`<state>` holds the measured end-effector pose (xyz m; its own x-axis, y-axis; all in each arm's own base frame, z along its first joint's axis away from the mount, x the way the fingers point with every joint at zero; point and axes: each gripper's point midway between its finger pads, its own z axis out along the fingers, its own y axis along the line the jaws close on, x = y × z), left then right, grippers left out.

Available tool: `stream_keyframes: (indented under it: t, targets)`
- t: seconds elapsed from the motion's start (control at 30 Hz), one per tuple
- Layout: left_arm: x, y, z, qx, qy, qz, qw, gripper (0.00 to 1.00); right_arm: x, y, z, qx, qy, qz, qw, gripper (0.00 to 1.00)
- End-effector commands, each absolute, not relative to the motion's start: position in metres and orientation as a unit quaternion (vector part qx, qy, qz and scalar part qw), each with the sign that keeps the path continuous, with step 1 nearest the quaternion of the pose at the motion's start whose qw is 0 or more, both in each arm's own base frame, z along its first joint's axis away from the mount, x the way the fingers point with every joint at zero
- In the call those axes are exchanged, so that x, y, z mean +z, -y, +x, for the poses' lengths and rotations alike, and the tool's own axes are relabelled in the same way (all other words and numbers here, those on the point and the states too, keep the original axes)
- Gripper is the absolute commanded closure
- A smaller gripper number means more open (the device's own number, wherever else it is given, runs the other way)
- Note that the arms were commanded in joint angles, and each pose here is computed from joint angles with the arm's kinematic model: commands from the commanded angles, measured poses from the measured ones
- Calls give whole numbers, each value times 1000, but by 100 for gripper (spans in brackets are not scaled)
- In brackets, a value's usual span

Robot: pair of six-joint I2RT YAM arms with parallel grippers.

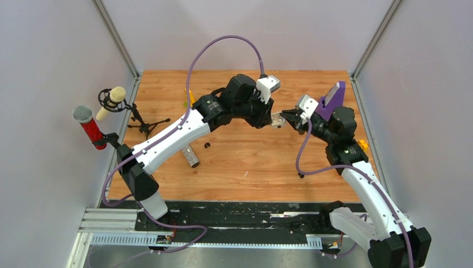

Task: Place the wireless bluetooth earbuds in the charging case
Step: Adjust the earbud with the charging case.

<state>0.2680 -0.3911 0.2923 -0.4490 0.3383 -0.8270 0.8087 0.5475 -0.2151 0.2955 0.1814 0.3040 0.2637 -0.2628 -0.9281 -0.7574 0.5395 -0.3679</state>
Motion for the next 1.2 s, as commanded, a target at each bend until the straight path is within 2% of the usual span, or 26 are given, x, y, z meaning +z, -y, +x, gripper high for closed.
stream_keyframes:
  t: [0.0,0.43,0.8,1.17]
  targets:
    - [313,400,262,-336,-778,363,387,68,319,-184,294,183,-550,-449,680,100]
    - [320,393,270,-314,-780,356,408,66,319,-183,296,175,-551,-447,683,100]
    - [323,404,256,-355,-765,374,385,66,319,-183,295,176,-550,-448,683,100]
    - [326,404,254,-355,-758,384,389,67,321,-186,289,191,-545,-453,679,100]
